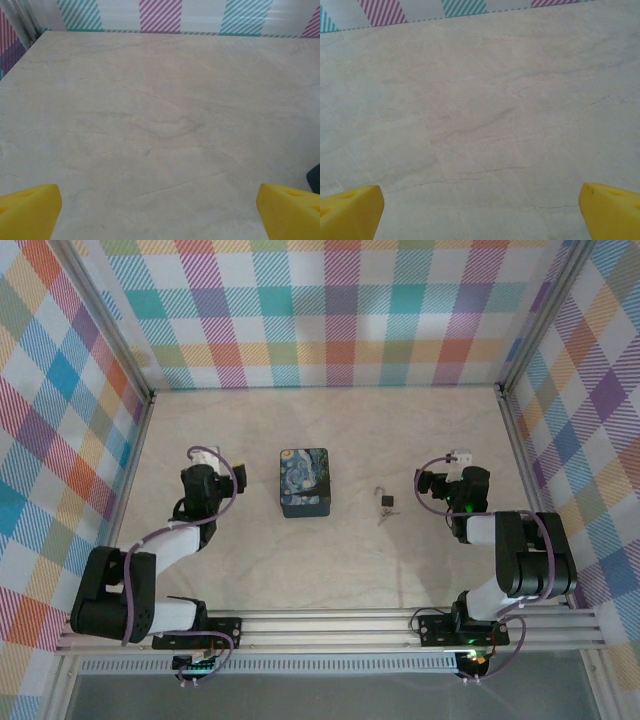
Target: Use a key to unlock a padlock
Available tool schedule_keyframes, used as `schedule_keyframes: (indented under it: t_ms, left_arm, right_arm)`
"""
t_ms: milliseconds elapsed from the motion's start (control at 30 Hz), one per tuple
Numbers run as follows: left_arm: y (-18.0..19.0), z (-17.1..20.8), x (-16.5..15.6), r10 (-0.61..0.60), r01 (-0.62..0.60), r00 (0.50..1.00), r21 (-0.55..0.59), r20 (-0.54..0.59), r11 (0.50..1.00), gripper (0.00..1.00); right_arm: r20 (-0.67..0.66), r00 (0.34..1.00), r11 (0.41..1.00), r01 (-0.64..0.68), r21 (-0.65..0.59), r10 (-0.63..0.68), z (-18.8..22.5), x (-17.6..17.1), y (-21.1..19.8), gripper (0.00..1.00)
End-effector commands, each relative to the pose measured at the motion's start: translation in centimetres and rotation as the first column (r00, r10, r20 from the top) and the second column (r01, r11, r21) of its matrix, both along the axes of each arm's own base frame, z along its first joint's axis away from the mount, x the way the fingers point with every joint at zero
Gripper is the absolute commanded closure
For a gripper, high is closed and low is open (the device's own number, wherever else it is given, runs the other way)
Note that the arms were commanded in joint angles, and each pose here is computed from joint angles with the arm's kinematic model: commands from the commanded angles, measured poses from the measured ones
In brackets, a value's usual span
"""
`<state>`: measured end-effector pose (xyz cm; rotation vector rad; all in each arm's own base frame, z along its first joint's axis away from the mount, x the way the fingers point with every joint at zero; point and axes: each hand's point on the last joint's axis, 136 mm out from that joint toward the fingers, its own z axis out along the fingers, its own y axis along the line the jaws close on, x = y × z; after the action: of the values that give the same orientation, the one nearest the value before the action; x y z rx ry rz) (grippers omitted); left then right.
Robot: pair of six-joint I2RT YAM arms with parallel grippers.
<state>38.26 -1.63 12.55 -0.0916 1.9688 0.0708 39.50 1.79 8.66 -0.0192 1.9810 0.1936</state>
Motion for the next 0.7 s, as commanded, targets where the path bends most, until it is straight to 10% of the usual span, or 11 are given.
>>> schedule_keyframes:
  t_ms: [0,667]
  left_arm:
    - [-0.6,-1.2,0.9,-0.049,0.049,0.999,0.017,-0.004,0.999,0.00]
    - [0.4,-4.6,1.5,-0.029,0.029,0.999,-0.038,-0.014,0.999,0.00]
  right_arm:
    - [0.038,0.999,0.999,-0.032,-0.001,0.032,0.6,0.1,0.6,0.00]
    - [0.042,0.999,1.000,-0.025,-0.002,0.025,0.7,0.1,0.4,0.00]
